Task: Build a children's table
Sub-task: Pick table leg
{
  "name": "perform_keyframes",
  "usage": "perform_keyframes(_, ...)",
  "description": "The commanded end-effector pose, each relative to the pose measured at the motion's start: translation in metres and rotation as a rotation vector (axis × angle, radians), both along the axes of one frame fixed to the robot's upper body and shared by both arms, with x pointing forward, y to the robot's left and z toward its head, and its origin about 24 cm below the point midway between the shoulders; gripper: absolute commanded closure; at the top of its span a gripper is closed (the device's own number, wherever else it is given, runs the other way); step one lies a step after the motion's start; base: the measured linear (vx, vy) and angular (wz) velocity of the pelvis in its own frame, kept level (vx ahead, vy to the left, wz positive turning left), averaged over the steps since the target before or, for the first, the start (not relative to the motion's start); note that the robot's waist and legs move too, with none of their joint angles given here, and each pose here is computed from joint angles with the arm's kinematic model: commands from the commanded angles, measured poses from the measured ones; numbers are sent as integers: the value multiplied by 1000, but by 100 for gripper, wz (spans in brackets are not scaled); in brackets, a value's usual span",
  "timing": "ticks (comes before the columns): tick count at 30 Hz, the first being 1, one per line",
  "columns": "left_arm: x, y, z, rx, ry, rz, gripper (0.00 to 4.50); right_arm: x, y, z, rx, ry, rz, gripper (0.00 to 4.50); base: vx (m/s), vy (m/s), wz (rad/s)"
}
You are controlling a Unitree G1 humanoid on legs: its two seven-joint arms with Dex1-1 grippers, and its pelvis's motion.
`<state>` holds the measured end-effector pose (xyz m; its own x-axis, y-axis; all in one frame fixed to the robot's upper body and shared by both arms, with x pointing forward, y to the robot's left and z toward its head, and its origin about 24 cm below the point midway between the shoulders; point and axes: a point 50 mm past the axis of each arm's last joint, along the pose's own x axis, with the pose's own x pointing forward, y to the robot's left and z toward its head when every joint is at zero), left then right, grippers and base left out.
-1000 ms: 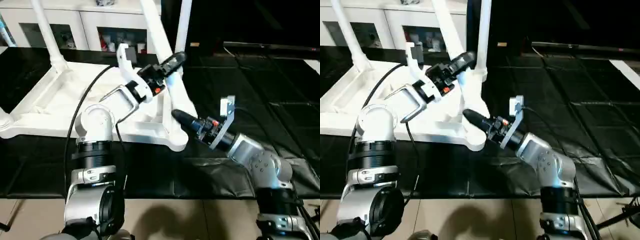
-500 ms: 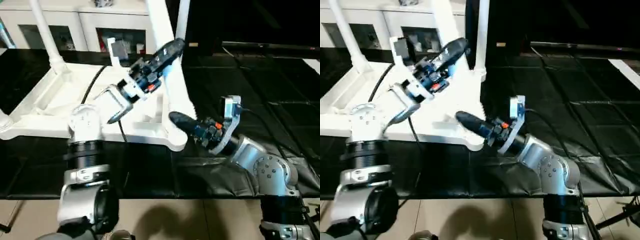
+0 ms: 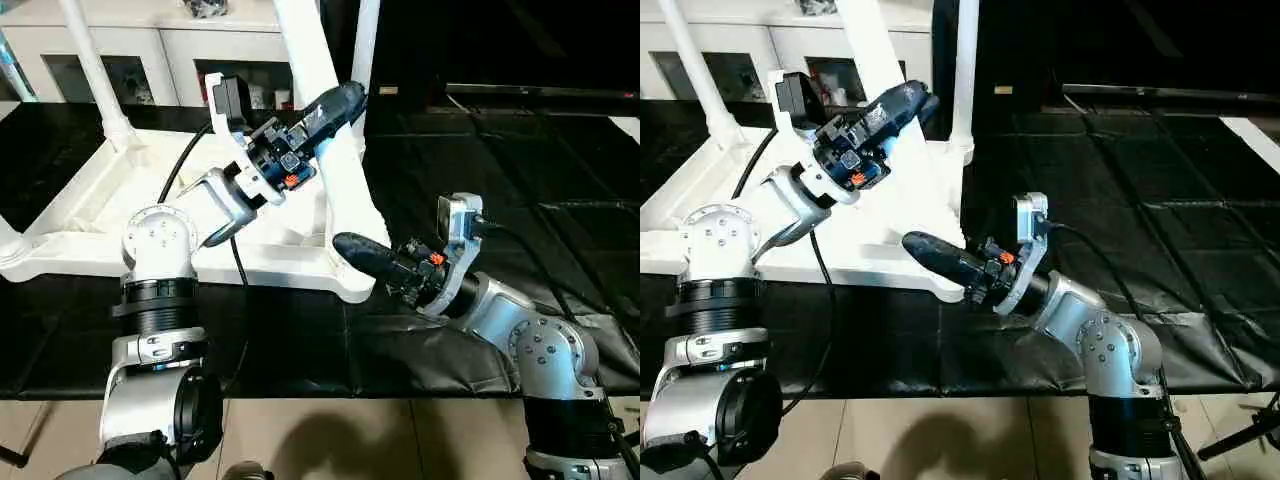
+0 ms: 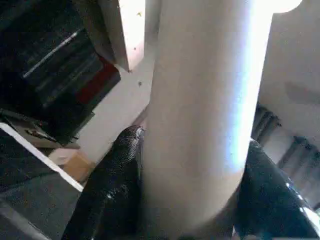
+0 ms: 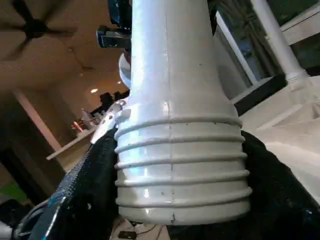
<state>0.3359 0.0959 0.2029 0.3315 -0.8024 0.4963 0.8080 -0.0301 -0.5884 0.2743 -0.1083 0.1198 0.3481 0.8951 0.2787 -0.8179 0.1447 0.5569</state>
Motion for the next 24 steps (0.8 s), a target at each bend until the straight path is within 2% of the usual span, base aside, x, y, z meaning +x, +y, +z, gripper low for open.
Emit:
perform_keyframes(1,2,-5,8,65,-47,18,244,6,-10,-12,-85,56,-94,97,0,0,0)
perform_keyframes(3,4,-3,8,85,-49,47,251,5,-11,-12,-88,50,-97,73,0,0,0)
perform_keyframes(4,9,0,7,118,-38,102,251,4,-13,-11,-86,11,-114,73,0,0,0)
perform_keyframes(7,13,4,4,194,-59,170,255,-1,-17,-13,-104,8,-115,45,0,0,0)
perform_keyframes(10,17,5,2,263,-79,237,257,-4,-25,-16,-181,-32,-155,21,0,0,0)
perform_keyframes(11,18,5,-1,322,-88,273,257,-4,-30,-19,-219,-17,-175,13,0,0,0)
perform_keyframes(13,19,4,-1,384,-110,322,257,-5,-34,-15,-232,-32,-187,3,0,0,0)
perform_keyframes(17,20,4,-5,517,-134,416,257,0,-36,-3,-244,-83,-242,0,0,0,0)
perform_keyframes(19,19,4,-5,528,-131,431,257,2,-35,0,-252,-83,-260,0,0,0,0)
perform_keyframes(20,19,3,-6,557,-131,466,257,11,-35,2,-305,-82,-326,0,0,0,0)
perform_keyframes(21,19,3,-6,557,-131,466,257,11,-35,2,-305,-82,-326,0,0,0,0)
perform_keyframes(24,17,-1,-11,611,-148,500,257,24,-32,4,-366,-70,-391,0,0,0,0)
